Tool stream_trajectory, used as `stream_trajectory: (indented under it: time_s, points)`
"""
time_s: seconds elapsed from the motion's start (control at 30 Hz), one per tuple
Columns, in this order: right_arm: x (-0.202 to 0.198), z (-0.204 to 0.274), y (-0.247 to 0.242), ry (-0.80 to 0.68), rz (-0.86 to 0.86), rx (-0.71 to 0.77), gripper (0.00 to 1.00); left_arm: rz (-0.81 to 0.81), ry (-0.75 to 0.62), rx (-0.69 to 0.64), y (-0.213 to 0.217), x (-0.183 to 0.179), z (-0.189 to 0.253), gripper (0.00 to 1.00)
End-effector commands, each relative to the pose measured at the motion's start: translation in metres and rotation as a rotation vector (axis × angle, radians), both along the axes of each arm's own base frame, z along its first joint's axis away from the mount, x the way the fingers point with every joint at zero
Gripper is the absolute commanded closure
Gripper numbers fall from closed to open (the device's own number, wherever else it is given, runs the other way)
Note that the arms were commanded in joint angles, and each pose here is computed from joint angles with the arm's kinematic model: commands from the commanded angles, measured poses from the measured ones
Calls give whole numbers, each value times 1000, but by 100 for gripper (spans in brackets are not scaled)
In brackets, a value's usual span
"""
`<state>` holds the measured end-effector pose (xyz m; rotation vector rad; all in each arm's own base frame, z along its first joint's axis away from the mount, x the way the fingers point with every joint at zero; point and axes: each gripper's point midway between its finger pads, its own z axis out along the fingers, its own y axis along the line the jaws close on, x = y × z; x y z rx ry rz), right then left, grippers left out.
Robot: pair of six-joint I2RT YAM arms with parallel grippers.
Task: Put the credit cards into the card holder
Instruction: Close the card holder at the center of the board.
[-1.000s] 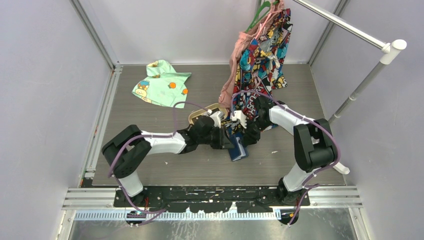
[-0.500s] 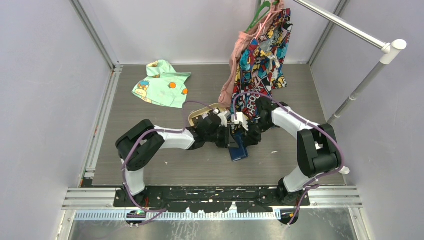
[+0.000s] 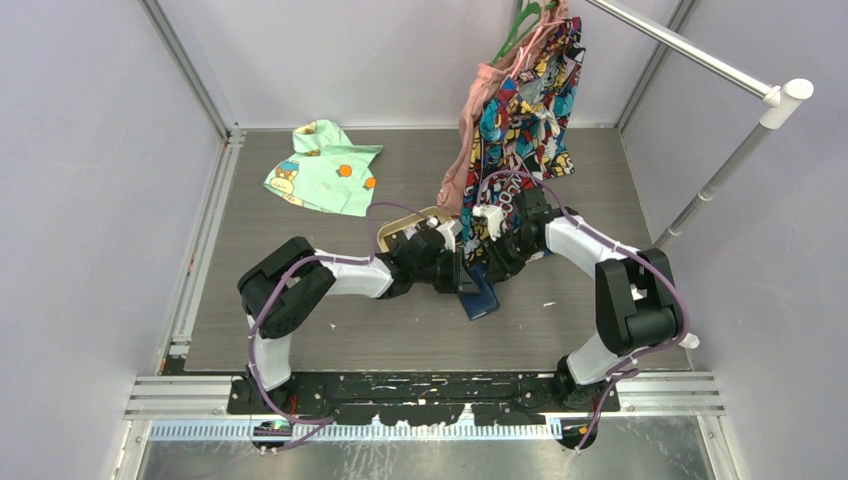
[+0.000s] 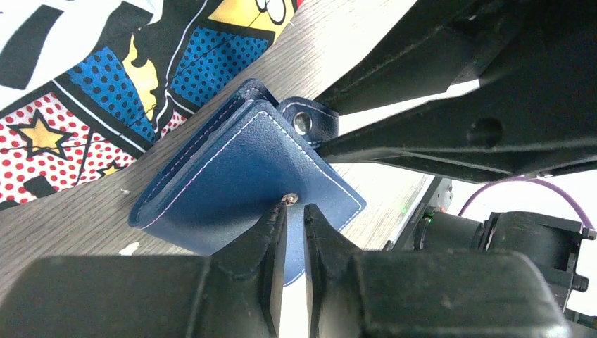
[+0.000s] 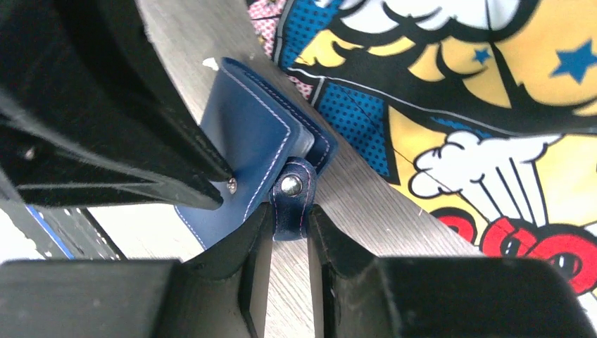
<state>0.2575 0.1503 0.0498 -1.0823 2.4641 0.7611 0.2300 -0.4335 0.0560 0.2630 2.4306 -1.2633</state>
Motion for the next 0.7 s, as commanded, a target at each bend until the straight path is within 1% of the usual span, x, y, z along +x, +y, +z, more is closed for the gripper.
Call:
stream_trajectory:
  time_s: [0.0, 0.1, 0.23, 0.37, 0.47, 0.57, 0.67]
  points:
    - [18, 11, -1, -5, -228, -5, 71, 19, 6, 13, 1, 1, -9, 83]
    - [12, 11, 0, 4, -234, 5, 69, 35, 24, 35, 3, 1, -15, 84]
    - [11, 15, -5, -49, -250, 1, 66, 59, 57, 84, 7, 2, -24, 85]
    - [22, 11, -20, -91, -316, -79, 62, 62, 76, 95, 7, 1, -28, 86]
    - [24, 7, -26, -95, -334, -112, 58, 65, 78, 94, 6, 2, -27, 85]
    - [23, 7, -25, -94, -310, -112, 56, 66, 81, 95, 7, 2, -28, 85]
    - [17, 16, -12, -116, -226, -33, 54, 68, 86, 91, 6, 1, -27, 86]
